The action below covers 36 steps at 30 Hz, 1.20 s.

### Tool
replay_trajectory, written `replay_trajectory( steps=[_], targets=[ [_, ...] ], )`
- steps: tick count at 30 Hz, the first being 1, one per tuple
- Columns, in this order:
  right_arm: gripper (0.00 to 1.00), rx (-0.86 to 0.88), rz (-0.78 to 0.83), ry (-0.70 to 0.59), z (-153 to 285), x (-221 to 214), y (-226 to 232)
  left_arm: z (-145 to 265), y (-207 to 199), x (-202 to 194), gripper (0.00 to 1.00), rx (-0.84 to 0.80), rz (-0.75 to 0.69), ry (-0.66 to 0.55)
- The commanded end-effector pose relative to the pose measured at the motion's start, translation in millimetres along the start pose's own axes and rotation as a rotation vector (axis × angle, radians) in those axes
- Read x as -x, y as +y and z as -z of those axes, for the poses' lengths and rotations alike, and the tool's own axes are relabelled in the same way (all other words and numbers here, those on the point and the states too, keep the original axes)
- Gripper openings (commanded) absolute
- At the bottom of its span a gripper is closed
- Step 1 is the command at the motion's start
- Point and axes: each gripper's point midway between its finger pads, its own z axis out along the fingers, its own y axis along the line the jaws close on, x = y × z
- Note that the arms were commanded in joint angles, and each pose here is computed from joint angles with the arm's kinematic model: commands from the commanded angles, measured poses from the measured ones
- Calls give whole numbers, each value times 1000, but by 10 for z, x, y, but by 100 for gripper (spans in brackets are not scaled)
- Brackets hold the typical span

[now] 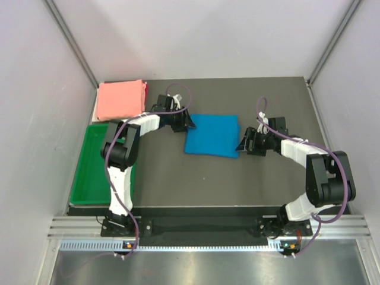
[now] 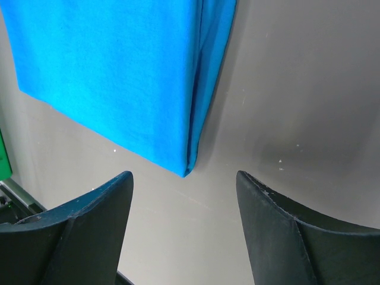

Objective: Fold and stack the t-shirts
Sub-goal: Neatly place the folded tshirt to the corner

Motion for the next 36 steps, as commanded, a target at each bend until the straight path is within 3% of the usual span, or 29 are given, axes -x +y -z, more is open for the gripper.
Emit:
replay_trajectory(
  steps=[1,3,4,6,7,10,13,20,36],
  targets=[
    [70,18,52,-39,43,136,69,-147,105,-153,54,-28,11,42],
    [70,18,53,-38,35,131,62,-156,64,-149,49,-65,0,48],
    [70,19,51,-38,34,127,63,-178,71,-167,38,-78,1,54],
    [70,18,50,-35,26,119,56,-186,24,-149,27,-119,-3,56],
    [70,19,52,-35,23,116,59,-179,-5,-134,14,-135,-1,55],
    [70,19,51,-36,24,109,51,-128,-174,11,0,-196,-25,20],
    [70,25,47,-41,31,102,64,8,-393,179,0,-244,-59,-18],
    [70,40,52,-74,114,152,143,385,-535,517,0,-148,-215,-151],
    [70,70,77,-120,285,297,324,739,107,894,0,352,-382,-186]
  ],
)
